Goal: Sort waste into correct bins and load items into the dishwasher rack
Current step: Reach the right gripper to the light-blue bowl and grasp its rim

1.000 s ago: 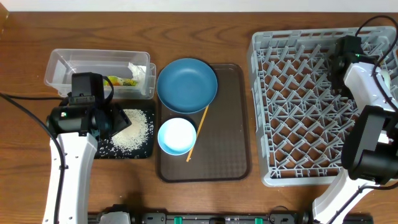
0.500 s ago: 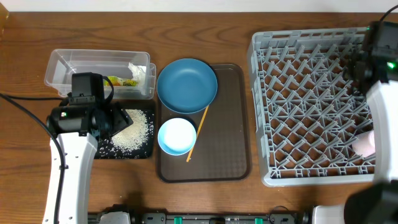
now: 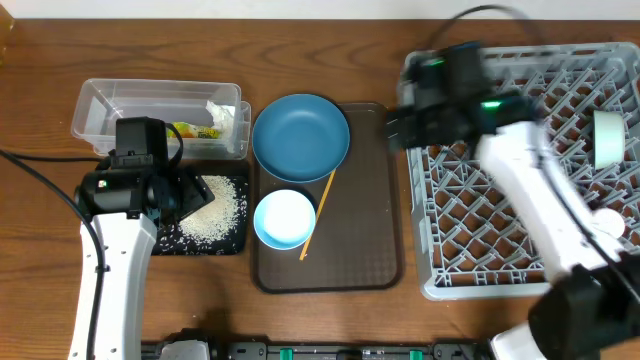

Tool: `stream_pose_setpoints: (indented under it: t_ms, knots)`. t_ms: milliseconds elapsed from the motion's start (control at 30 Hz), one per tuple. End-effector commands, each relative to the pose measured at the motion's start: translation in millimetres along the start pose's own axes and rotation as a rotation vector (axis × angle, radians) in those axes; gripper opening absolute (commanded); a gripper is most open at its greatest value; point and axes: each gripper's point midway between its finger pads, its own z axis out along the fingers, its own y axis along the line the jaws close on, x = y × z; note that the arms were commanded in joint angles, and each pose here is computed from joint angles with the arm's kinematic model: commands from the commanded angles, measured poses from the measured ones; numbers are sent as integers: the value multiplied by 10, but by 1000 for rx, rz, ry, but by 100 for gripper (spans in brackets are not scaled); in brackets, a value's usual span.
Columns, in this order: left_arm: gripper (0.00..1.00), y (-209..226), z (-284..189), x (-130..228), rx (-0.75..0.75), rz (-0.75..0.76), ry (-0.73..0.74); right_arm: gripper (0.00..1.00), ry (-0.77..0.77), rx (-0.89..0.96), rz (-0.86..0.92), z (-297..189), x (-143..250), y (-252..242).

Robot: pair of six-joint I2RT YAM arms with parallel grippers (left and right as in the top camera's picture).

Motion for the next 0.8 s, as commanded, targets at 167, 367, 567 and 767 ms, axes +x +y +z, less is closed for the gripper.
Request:
stream_pose_setpoints:
  t_ms: [167, 367, 567, 767]
  knots:
    - [86, 37, -20, -28, -15, -10, -15, 76, 243, -63, -3, 726, 618, 724]
    - [86, 36, -20, -29, -15, -10, -15, 72, 349, -35, 14, 1035, 977, 956]
    - [86, 37, -20, -28, -15, -10, -15, 63, 398, 74, 7, 1242, 1232, 949]
    - [86, 37, -20, -28, -15, -10, -15, 29, 413, 92, -2, 1292, 1315, 981]
